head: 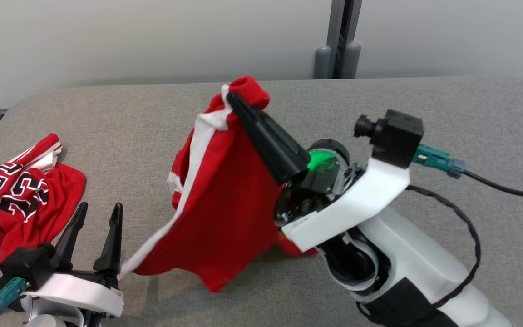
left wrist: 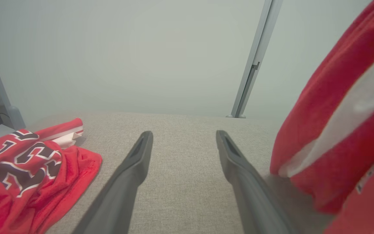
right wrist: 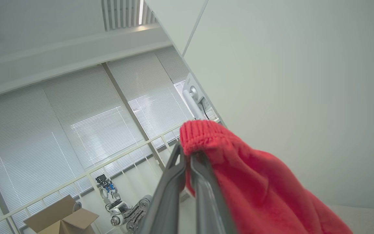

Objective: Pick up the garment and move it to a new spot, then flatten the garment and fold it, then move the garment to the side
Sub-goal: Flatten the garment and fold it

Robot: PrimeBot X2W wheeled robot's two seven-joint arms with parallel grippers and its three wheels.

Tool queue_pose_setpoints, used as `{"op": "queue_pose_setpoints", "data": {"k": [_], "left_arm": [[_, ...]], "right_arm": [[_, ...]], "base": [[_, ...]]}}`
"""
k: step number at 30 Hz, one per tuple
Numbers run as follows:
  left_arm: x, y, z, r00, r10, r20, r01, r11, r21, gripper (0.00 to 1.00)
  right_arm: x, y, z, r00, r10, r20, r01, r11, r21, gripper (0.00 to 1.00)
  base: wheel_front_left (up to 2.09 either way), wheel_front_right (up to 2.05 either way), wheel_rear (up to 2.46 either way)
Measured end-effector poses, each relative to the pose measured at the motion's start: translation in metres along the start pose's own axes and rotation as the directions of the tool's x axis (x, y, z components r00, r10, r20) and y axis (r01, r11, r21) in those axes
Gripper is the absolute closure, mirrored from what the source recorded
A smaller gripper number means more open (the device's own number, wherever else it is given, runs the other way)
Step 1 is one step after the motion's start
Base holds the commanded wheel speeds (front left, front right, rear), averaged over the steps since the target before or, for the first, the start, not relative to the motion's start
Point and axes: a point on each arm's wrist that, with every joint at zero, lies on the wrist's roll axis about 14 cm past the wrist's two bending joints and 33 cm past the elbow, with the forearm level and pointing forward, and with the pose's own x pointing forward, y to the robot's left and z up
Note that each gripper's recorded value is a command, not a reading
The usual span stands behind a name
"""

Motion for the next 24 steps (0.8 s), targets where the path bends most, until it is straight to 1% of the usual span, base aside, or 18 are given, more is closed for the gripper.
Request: {"op": "queue_pose_setpoints", "data": {"k": [2,4,5,6,8,10,11,14,16,19,22,24], "left_arm": [[-0.001,0.0,0.0,1.0,0.002,0.002,-0.002,1.0,0.001,0.0],[-0.001,0.0,0.0,1.0,0.003,0.001,-0.003,1.0,-0.002,0.0],[-0.001,0.0,0.0,1.0,0.003,0.001,-0.003,1.0,-0.002,0.0],[-0.001,-0.001,-0.001,1.0,0.003,0.001,-0.003,1.0,-0.005,0.0],[0.0,-0.001,-0.001,1.0,0.003,0.0,-0.003,1.0,-0.007,0.0],[0.001,0.0,-0.003,1.0,0.004,-0.004,-0.004,1.0,-0.009,0.0],[0.002,-0.001,-0.004,1.0,0.002,-0.007,-0.002,1.0,-0.01,0.0],[0.005,-0.002,-0.008,1.0,-0.003,-0.018,0.003,1.0,-0.008,0.0],[0.007,-0.005,-0.011,1.0,-0.012,-0.025,0.012,1.0,-0.01,0.0],[0.013,-0.009,-0.014,0.999,-0.027,-0.031,0.027,1.0,-0.009,0.0],[0.016,-0.011,-0.017,0.999,-0.036,-0.037,0.036,0.999,-0.014,0.0],[0.018,-0.012,-0.019,0.998,-0.041,-0.042,0.04,0.999,-0.015,0.0]], "right_arm": [[-0.001,-0.01,0.011,0.999,-0.037,0.037,0.037,0.999,0.019,1.0],[-0.01,-0.03,0.011,0.993,-0.109,0.047,0.108,0.994,0.02,1.0],[-0.01,-0.03,0.011,0.993,-0.109,0.047,0.108,0.994,0.02,1.0],[-0.02,-0.045,0.006,0.985,-0.166,0.041,0.165,0.986,0.036,1.0],[-0.046,-0.077,-0.008,0.959,-0.285,0.012,0.284,0.958,0.045,1.0],[-0.078,-0.11,-0.018,0.912,-0.41,-0.014,0.41,0.911,0.048,1.0],[-0.096,-0.126,-0.022,0.882,-0.47,-0.026,0.47,0.881,0.045,1.0],[-0.15,-0.168,-0.025,0.775,-0.631,-0.034,0.632,0.774,0.035,1.0],[-0.182,-0.188,-0.023,0.702,-0.712,-0.024,0.712,0.701,0.038,1.0],[-0.221,-0.209,-0.016,0.599,-0.801,0.008,0.799,0.598,0.058,1.0],[-0.248,-0.222,-0.012,0.521,-0.853,0.029,0.85,0.521,0.081,1.0],[-0.257,-0.227,-0.012,0.488,-0.872,0.032,0.867,0.489,0.093,1.0]], "base": [[0.0,0.0,0.0],[0.0,0.0,0.0],[0.0,0.0,0.0],[0.0,0.0,0.0],[0.0,0.0,0.0],[0.0,0.0,0.0],[0.0,0.0,0.0],[0.0,0.0,0.0],[0.0,0.0,0.0],[0.0,0.0,0.0],[0.0,0.0,0.0],[0.0,0.0,0.0]]}}
